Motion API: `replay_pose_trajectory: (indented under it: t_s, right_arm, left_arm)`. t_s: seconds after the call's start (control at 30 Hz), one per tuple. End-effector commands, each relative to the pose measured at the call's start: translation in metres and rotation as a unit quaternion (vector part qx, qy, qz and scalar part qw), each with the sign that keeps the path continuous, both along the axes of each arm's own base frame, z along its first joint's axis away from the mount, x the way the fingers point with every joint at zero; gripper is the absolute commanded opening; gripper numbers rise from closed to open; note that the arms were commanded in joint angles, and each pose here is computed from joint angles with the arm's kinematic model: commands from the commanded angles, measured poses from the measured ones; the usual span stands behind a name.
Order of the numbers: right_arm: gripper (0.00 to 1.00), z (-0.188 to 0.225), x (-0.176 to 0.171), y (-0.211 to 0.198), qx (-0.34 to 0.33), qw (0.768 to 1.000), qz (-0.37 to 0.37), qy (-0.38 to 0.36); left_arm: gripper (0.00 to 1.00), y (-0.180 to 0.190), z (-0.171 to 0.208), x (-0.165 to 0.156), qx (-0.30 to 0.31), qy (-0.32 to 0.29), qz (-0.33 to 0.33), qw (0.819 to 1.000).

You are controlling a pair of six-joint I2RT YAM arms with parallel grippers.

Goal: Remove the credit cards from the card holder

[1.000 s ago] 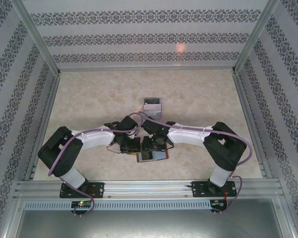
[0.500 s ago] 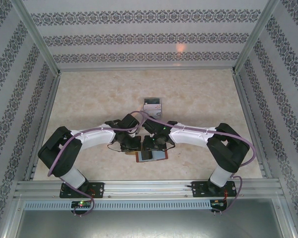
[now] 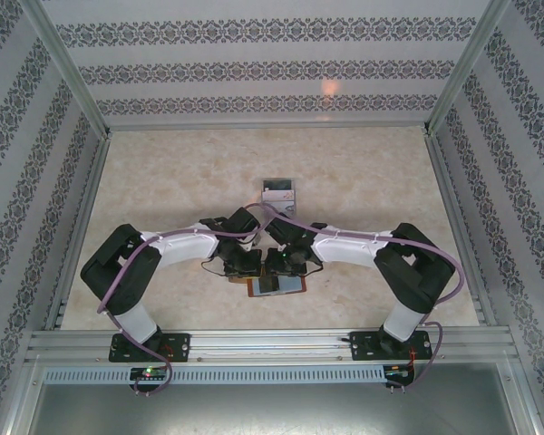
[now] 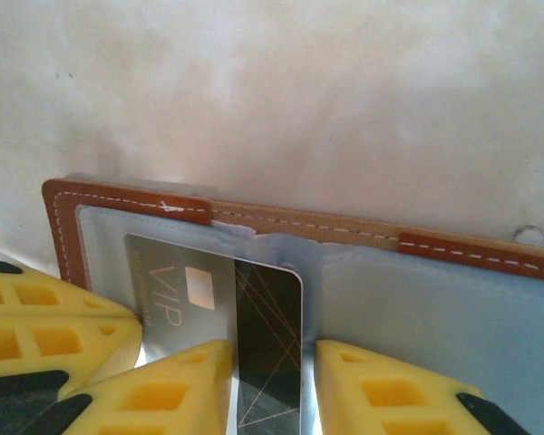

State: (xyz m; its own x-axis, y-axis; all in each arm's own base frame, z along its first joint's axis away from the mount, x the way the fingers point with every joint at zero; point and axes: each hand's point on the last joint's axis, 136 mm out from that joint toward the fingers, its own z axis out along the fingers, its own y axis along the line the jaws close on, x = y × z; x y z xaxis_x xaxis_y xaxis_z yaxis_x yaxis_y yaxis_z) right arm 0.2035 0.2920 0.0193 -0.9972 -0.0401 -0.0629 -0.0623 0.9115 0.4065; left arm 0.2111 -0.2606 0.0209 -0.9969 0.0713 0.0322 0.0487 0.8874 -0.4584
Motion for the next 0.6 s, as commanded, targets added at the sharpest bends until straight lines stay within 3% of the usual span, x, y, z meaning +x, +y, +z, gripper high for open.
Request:
replay_pose_trajectory:
  t_s: [0.0, 0.33, 0.57]
  right_arm:
    - [0.28, 0.003, -0.004, 0.008, 0.045, 0.999, -0.001, 0.009]
    - [0.21, 0.035, -0.003, 0.012, 0.121, 0.992, -0.012, -0.015]
    - [0.16, 0.027, -0.003, 0.011, 0.131, 0.991, -0.016, -0.001]
  left_arm:
    - [0.06, 0.019, -0.021, -0.018, 0.059, 0.028, -0.023, 0.998]
    - [0.06, 0.021, -0.023, -0.018, 0.065, 0.030, -0.020, 0.997]
    - [0.06, 0.021, -0.022, -0.017, 0.064, 0.028, -0.020, 0.997]
